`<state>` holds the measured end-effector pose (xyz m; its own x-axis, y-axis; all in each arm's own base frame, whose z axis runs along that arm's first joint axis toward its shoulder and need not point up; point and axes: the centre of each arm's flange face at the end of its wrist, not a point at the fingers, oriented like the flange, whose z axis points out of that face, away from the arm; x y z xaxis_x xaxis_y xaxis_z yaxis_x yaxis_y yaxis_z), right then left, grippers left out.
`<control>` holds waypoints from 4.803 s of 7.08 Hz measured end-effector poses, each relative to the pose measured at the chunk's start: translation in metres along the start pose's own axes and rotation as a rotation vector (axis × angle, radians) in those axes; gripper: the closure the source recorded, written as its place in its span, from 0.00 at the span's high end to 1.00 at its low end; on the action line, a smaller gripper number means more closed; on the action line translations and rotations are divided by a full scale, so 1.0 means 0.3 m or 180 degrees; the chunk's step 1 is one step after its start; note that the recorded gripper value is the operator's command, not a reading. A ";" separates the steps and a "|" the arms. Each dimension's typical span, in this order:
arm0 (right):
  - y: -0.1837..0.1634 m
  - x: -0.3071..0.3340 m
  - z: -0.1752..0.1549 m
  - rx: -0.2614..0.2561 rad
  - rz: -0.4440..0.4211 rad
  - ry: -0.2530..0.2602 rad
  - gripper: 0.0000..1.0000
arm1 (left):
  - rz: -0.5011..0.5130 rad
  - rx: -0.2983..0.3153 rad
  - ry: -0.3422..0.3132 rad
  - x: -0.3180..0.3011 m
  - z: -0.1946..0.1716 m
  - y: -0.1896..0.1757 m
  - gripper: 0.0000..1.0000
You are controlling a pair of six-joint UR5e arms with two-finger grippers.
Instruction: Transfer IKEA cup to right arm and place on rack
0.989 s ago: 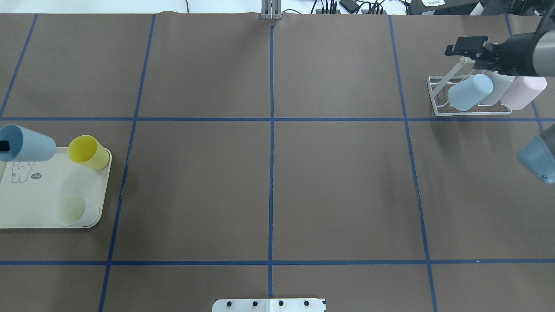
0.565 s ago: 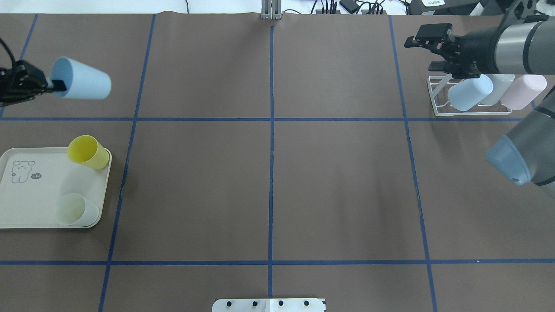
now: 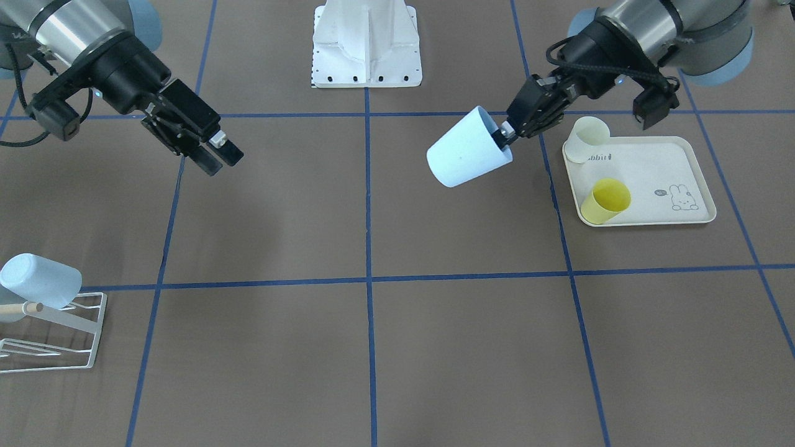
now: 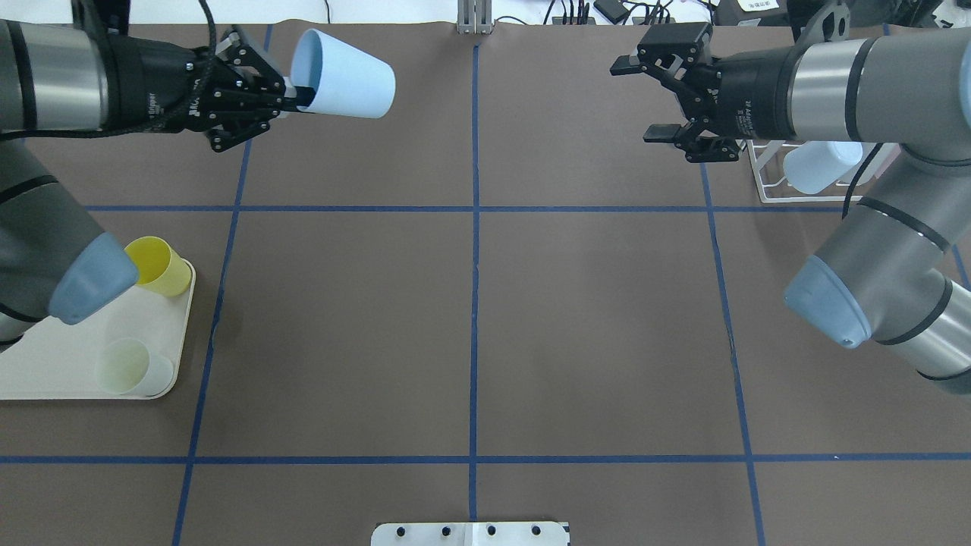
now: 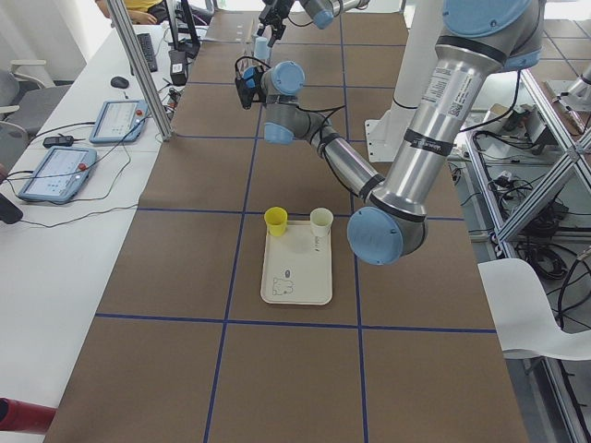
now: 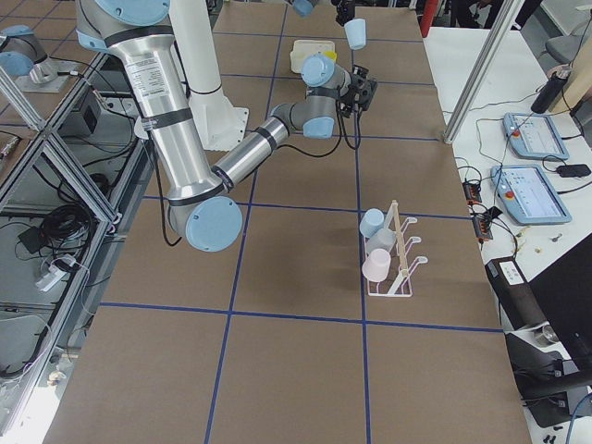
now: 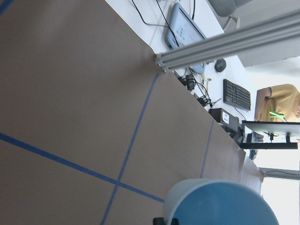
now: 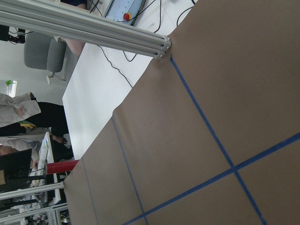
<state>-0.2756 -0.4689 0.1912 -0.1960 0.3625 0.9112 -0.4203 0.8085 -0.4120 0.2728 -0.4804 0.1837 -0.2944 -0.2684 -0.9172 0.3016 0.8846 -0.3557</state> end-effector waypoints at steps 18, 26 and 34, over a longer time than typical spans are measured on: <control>0.343 -0.324 0.066 -0.0369 0.1466 -0.0740 0.00 | -0.0554 -0.0906 0.1378 0.031 0.164 0.195 0.33; 0.350 -0.320 0.066 -0.0359 0.1478 -0.0754 0.00 | -0.0533 -0.0839 0.1376 0.039 0.151 0.176 0.95; -0.215 -0.085 -0.006 0.1005 -0.0494 0.0452 0.00 | -0.0110 0.0073 0.0916 -0.103 0.021 -0.117 0.98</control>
<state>-0.2420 -0.5294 0.1946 0.0069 0.3256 0.9455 -0.6920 0.6841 -0.2305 0.2771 -0.5055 0.2233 -0.5492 -0.1762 -0.8169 0.3061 0.8671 -0.3929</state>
